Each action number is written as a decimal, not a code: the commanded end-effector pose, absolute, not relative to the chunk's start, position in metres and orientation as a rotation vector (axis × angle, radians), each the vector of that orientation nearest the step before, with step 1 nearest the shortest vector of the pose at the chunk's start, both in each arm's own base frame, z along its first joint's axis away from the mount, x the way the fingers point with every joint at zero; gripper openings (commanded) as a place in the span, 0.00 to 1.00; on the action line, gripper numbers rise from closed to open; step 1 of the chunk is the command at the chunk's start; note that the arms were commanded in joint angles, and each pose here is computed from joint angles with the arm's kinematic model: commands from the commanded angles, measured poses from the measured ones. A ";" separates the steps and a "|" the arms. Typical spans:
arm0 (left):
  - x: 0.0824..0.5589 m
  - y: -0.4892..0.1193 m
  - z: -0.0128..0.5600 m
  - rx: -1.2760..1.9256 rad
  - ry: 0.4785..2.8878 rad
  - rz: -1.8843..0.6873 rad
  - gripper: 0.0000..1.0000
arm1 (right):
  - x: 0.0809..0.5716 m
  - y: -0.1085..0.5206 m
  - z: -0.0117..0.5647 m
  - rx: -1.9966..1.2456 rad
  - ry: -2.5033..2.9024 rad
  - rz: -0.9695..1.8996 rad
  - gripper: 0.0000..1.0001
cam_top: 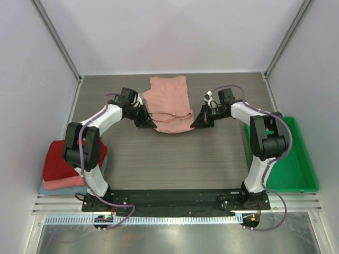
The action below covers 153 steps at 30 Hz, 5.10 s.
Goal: Fold and stack the t-shirts
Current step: Fold the tshirt, then neatly place the folded tshirt to the corner
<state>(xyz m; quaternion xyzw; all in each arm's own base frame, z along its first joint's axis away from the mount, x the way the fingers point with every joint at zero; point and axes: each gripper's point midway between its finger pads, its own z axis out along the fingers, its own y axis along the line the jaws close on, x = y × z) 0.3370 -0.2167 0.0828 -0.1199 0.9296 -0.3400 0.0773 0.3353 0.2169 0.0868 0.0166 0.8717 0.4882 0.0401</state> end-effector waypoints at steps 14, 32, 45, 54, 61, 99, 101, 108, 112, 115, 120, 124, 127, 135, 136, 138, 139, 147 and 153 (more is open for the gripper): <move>0.323 -0.222 0.155 -0.092 2.630 -1.027 0.00 | 0.301 0.215 0.156 -0.050 2.540 1.538 0.02; 0.445 -0.187 0.183 -0.152 2.405 -0.918 0.00 | 0.438 0.222 0.179 -0.259 2.331 1.335 0.02; 0.650 -0.209 0.134 -0.024 2.098 -0.889 0.00 | 0.626 0.240 0.155 -0.331 1.989 1.144 0.06; 0.703 -0.169 0.203 0.046 1.798 -0.560 0.70 | 0.658 0.236 0.186 -0.342 1.865 0.873 0.64; 0.651 -0.157 0.170 0.015 2.020 -0.601 0.71 | 0.614 0.246 0.239 -0.473 1.837 0.844 0.68; 0.572 -0.235 -0.015 -0.251 2.406 -1.389 0.63 | 0.587 0.269 0.041 -0.314 2.286 0.936 0.64; 0.574 -0.237 -0.017 -0.248 2.396 -1.393 0.60 | 0.584 0.269 0.041 -0.321 2.291 0.931 0.64; 0.581 -0.240 -0.012 -0.229 2.362 -1.398 0.41 | 0.576 0.263 0.071 -0.357 2.268 0.920 0.63; 0.576 -0.252 -0.002 -0.190 2.355 -1.414 0.27 | 0.564 0.259 0.117 -0.409 2.210 0.937 0.63; 0.568 -0.262 0.006 -0.163 2.360 -1.436 0.11 | 0.552 0.247 0.157 -0.438 2.159 0.916 0.63; 0.545 -0.258 0.029 -0.127 2.396 -1.435 0.00 | 0.529 0.210 0.201 -0.477 2.121 0.833 0.63; 0.510 -0.245 0.053 -0.154 2.459 -1.466 0.00 | 0.499 0.185 0.223 -0.531 2.109 0.769 0.64; 0.454 -0.232 0.050 -0.213 2.619 -1.443 0.00 | 0.483 0.172 0.215 -0.548 2.135 0.753 0.64; 0.340 -0.187 0.075 -0.245 2.833 -1.126 0.00 | 0.456 0.167 0.228 -0.593 2.099 0.801 0.63; 0.328 -0.175 0.072 -0.172 2.849 -1.035 0.00 | 0.453 0.168 0.228 -0.605 2.095 0.805 0.63; 0.312 -0.162 0.090 -0.097 2.838 -0.948 0.00 | 0.448 0.166 0.231 -0.631 2.077 0.808 0.63; 0.305 -0.152 0.088 -0.018 2.838 -0.867 0.00 | 0.445 0.166 0.227 -0.636 2.082 0.814 0.63; 0.255 -0.099 0.115 0.074 2.797 -0.666 0.00 | 0.429 0.168 0.212 -0.662 2.103 0.873 0.63; 0.242 -0.068 0.139 0.130 2.743 -0.547 0.00 | 0.426 0.172 0.201 -0.669 2.121 0.911 0.61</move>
